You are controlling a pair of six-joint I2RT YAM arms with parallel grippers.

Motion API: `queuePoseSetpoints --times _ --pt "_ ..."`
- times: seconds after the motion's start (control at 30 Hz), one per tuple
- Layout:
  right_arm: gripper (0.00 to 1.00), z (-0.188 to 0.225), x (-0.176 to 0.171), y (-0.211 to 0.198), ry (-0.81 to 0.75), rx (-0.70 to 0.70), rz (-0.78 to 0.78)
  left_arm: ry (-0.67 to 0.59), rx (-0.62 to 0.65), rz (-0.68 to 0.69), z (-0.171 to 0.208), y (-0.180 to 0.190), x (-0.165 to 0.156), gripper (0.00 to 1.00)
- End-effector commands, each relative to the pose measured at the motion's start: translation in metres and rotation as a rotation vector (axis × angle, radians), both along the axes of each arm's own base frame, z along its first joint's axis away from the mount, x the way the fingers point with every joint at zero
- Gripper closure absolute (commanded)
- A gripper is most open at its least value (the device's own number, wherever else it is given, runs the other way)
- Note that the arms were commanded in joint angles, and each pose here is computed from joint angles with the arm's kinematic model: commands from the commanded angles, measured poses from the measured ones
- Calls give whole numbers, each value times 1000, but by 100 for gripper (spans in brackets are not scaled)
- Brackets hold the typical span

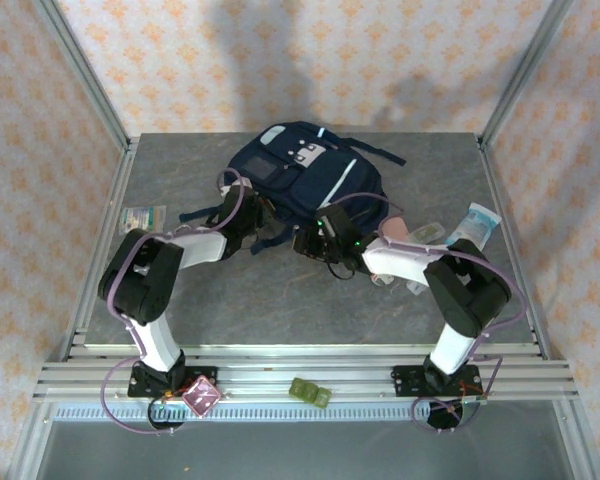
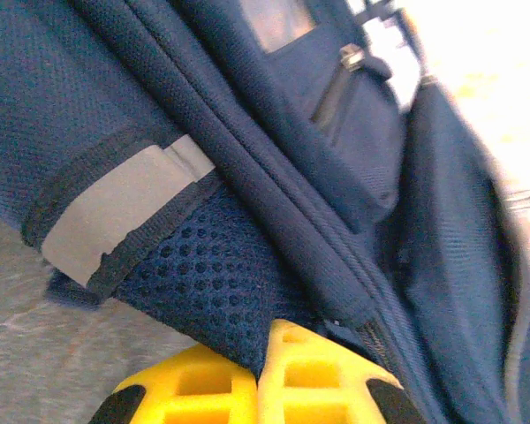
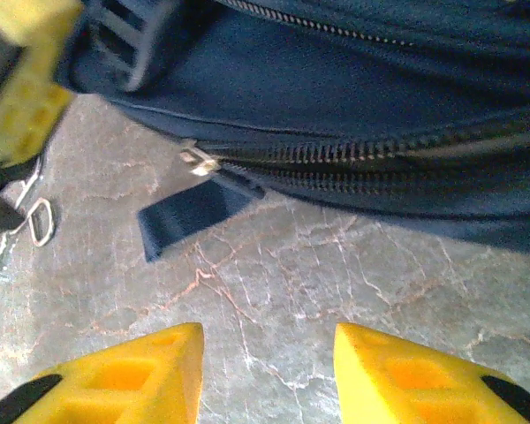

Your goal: Pack the student bag

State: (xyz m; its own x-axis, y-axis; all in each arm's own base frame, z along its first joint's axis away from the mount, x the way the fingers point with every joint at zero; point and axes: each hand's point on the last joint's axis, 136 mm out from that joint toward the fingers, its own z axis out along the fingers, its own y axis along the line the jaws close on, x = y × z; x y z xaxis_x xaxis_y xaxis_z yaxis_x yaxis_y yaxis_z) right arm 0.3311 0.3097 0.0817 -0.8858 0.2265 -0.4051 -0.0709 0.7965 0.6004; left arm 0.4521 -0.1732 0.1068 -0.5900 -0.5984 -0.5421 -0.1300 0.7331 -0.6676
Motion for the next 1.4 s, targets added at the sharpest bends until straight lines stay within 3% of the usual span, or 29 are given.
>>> queuePoseSetpoints --times 0.0,0.47,0.57,0.67,0.9,1.0,1.13,1.37 --pt "56 11 11 6 -51 -43 -20 -119 -75 -40 59 -7 -8 100" --pt "61 53 58 -7 -116 -107 -290 -124 -134 -108 83 -33 -29 100" --pt "65 59 63 -10 -134 -112 -322 -114 -140 -118 79 -36 -31 100" --pt "79 61 65 -11 -140 -138 -324 -108 -139 -117 76 -36 -31 100" --pt "86 69 46 -27 -147 -150 -303 -104 -112 -105 72 -34 -26 100" --pt "85 76 36 -37 -152 -144 -309 -101 -113 -109 70 -36 -24 100" --pt "72 84 30 -53 -172 -158 -345 -99 -119 -118 69 -38 -22 100" --pt "75 81 30 -50 -172 -189 -314 -97 -141 -136 68 -44 -23 100"
